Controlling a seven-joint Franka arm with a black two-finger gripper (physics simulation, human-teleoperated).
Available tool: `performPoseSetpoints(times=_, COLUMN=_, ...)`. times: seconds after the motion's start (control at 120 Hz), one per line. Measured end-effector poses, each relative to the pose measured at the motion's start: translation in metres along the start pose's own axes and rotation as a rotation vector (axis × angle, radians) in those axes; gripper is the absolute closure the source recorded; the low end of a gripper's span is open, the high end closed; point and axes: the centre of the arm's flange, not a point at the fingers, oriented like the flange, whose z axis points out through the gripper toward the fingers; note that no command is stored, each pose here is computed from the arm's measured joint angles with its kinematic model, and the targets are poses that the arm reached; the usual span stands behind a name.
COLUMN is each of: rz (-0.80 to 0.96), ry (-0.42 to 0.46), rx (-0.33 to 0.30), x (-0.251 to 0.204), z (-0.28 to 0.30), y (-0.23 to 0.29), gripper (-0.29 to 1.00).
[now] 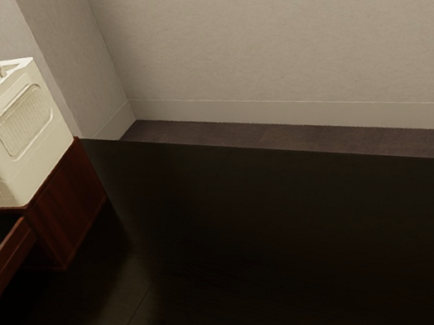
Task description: Push the drawer handle with one arm to close the drawer
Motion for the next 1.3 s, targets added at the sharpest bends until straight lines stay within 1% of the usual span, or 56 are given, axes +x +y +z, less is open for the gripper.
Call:
performPoseSetpoints(times=0.1, rz=0.019, ry=0.008, rx=0.019, x=0.0, z=0.015, y=-0.018, gripper=0.78)
performPoseSetpoints(times=0.192, rz=0.059, ry=0.003, rx=0.044, x=-0.001, z=0.025, y=-0.023, gripper=0.78)
performPoseSetpoints(times=0.325, rz=0.101, ry=-0.035, rx=0.07, x=-0.008, z=0.044, y=-0.036, gripper=0.79)
performPoseSetpoints(times=0.45, rz=0.138, ry=-0.087, rx=0.06, x=-0.02, z=0.072, y=-0.042, gripper=0.79)
performPoseSetpoints(times=0.617, rz=0.182, ry=-0.109, rx=0.061, x=-0.021, z=0.092, y=-0.044, gripper=0.79)
performPoseSetpoints(times=0.675, rz=0.198, ry=-0.131, rx=0.043, x=-0.018, z=0.108, y=-0.041, gripper=0.79)
performPoseSetpoints(times=0.725, rz=0.207, ry=-0.136, rx=0.04, x=-0.016, z=0.114, y=-0.04, gripper=0.79)
performPoseSetpoints(times=0.8, rz=0.211, ry=-0.123, rx=0.039, x=-0.014, z=0.117, y=-0.04, gripper=0.79)
performPoseSetpoints(times=0.95, rz=0.211, ry=-0.07, rx=0.046, x=-0.009, z=0.116, y=-0.04, gripper=0.79)
performPoseSetpoints(times=1.075, rz=0.202, ry=-0.037, rx=0.032, x=-0.01, z=0.124, y=-0.039, gripper=0.79)
performPoseSetpoints(times=1.3, rz=0.199, ry=0.073, rx=0.016, x=0.0, z=0.123, y=-0.028, gripper=0.79)
